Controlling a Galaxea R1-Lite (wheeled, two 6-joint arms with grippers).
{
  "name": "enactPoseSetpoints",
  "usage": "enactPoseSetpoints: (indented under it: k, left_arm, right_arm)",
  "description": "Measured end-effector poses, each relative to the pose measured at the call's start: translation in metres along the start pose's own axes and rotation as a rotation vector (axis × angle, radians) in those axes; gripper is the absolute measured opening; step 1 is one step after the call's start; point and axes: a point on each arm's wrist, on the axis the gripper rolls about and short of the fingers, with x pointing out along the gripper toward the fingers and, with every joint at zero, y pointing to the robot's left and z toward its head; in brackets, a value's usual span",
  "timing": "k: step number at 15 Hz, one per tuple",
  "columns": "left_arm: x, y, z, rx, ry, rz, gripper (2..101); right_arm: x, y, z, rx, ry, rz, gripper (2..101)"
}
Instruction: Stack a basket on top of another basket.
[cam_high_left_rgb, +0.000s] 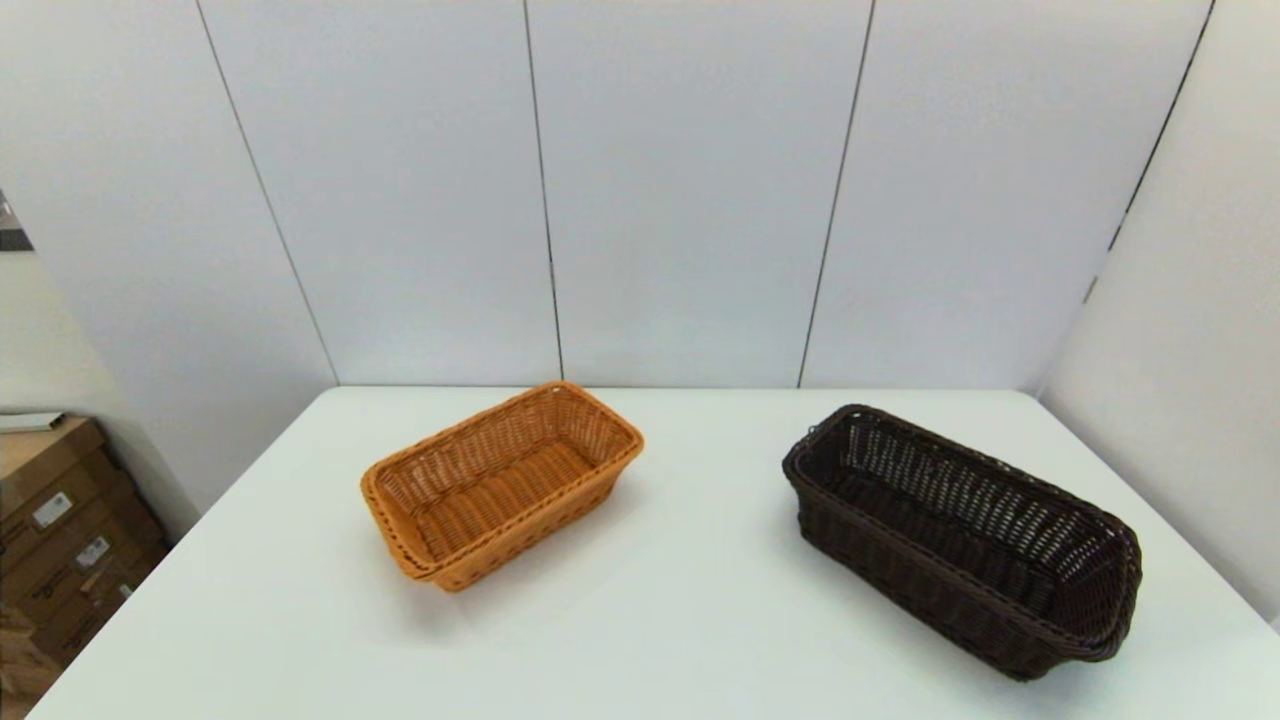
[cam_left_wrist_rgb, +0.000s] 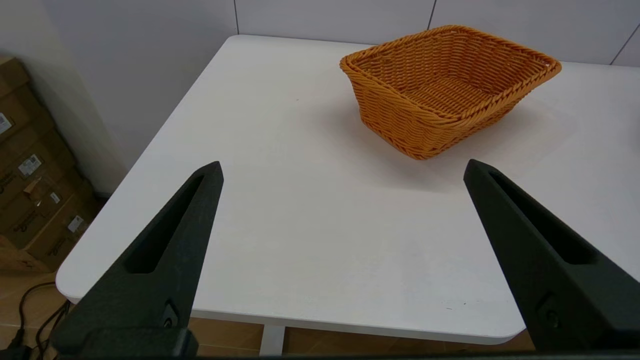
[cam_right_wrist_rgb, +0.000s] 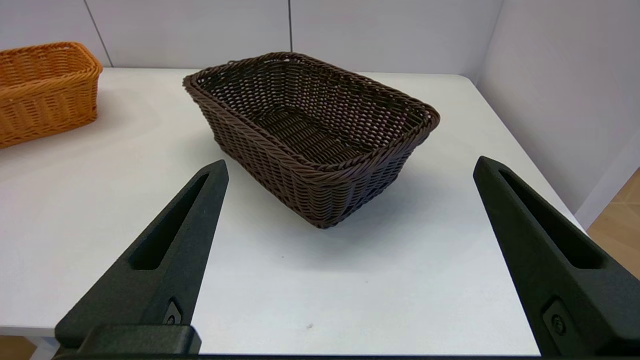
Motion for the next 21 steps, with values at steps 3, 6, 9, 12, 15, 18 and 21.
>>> enactPoseSetpoints:
  k: [3,6,9,12,15,18,21]
  left_arm:
    - [0.000,0.000,0.000,0.000,0.000,0.001,97.8]
    - [0.000,0.000,0.000,0.000,0.000,0.001,97.8]
    - [0.000,0.000,0.000,0.005,0.001,0.001,97.8]
    - [-0.001,0.000,-0.002,0.033,0.038,-0.008,97.8]
    - [-0.007,-0.001,0.006,0.039,0.110,-0.025,97.8]
    - [-0.008,-0.004,0.035,0.039,0.183,-0.032,97.8]
    - [0.007,-0.009,0.086,0.028,0.277,-0.021,97.8]
  right_arm:
    - [0.000,0.000,0.000,0.000,0.000,0.000,97.3]
    - [0.000,0.000,0.000,0.000,0.000,0.000,97.3]
    - [0.000,0.000,0.000,0.000,0.000,0.000,97.3]
    - [0.000,0.000,0.000,0.000,0.000,0.000,97.3]
    - [0.000,0.000,0.000,0.000,0.000,0.000,97.3]
    - [0.000,0.000,0.000,0.000,0.000,0.000,97.3]
    - [0.000,0.000,0.000,0.000,0.000,0.000,97.3]
